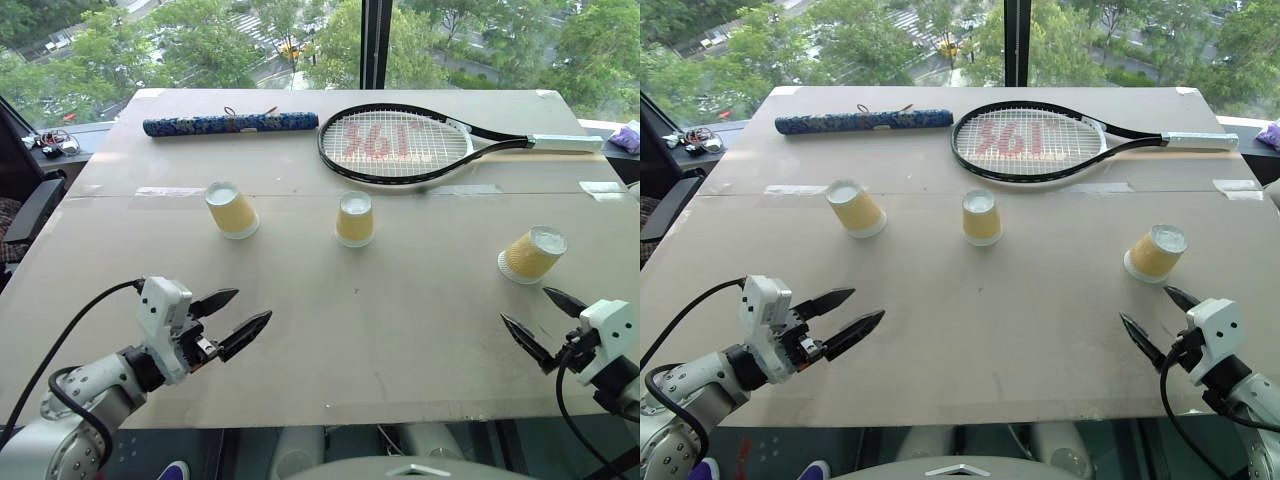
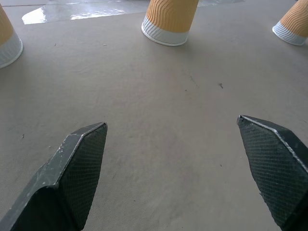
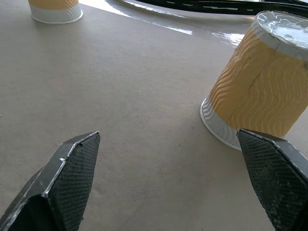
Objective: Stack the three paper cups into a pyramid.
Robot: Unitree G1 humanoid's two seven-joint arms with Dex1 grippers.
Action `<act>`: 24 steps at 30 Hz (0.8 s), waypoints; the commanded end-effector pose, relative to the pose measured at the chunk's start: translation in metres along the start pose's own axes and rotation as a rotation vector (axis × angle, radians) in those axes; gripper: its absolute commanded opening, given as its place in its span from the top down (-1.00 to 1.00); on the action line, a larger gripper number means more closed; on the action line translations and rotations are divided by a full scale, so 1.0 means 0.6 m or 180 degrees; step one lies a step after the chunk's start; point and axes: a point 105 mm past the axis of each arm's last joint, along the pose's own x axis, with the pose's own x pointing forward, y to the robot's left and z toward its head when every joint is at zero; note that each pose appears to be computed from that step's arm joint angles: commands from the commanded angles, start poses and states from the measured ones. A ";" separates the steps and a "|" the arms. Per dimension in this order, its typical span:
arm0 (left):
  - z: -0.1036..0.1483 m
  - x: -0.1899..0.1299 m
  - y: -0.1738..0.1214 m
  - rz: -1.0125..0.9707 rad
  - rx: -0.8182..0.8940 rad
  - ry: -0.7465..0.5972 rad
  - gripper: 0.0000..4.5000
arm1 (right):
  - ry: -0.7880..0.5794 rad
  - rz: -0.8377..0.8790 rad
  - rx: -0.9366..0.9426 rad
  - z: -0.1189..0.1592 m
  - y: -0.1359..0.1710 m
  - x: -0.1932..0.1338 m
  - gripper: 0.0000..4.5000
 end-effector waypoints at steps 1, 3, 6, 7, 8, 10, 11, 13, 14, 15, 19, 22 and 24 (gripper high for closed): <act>0.020 0.011 -0.010 -0.0111 0.0083 -0.0136 -0.98 | -0.0177 0.0016 -0.0072 0.027 0.012 0.008 -1.00; 0.028 0.025 -0.023 -0.0241 0.0072 -0.0187 -0.98 | -0.0254 0.0048 -0.0059 0.038 0.026 0.018 -1.00; 0.028 0.035 -0.027 -0.0279 0.0063 -0.0207 -0.98 | -0.0310 0.0037 -0.0062 0.044 0.031 0.028 -1.00; 0.030 0.039 -0.031 -0.0314 0.0051 -0.0225 -0.98 | -0.0336 0.0043 -0.0058 0.049 0.033 0.031 -1.00; 0.032 0.042 -0.035 -0.0353 0.0041 -0.0228 -0.98 | -0.0362 0.0065 -0.0061 0.053 0.036 0.033 -1.00; 0.037 0.047 -0.043 -0.0428 0.0090 -0.0249 -0.98 | -0.0419 0.0154 -0.0095 0.065 0.044 0.038 -1.00; 0.041 0.050 -0.044 -0.0417 0.0179 -0.0278 -0.98 | -0.0451 0.0203 -0.0115 0.070 0.047 0.041 -1.00; 0.050 0.054 -0.044 -0.0368 0.0331 -0.0373 -0.98 | -0.0505 0.0264 -0.0144 0.079 0.052 0.049 -1.00; 0.051 0.054 -0.044 -0.0369 0.0363 -0.0386 -0.98 | -0.0521 0.0279 -0.0144 0.082 0.055 0.052 -1.00; 0.050 0.054 -0.049 -0.0424 0.0368 -0.0380 -0.98 | -0.0532 0.0282 -0.0140 0.083 0.056 0.056 -1.00; 0.050 0.047 -0.068 -0.0732 0.0346 -0.0368 -0.98 | -0.0508 0.0104 -0.0054 0.081 0.051 0.057 -1.00; 0.053 0.046 -0.088 -0.0991 0.0430 -0.0346 -0.98 | -0.0401 -0.0385 0.0002 0.069 0.017 0.039 -1.00; 0.057 0.049 -0.100 -0.1104 0.0446 -0.0342 -0.98 | -0.0321 -0.0665 0.0025 0.057 -0.003 0.019 -1.00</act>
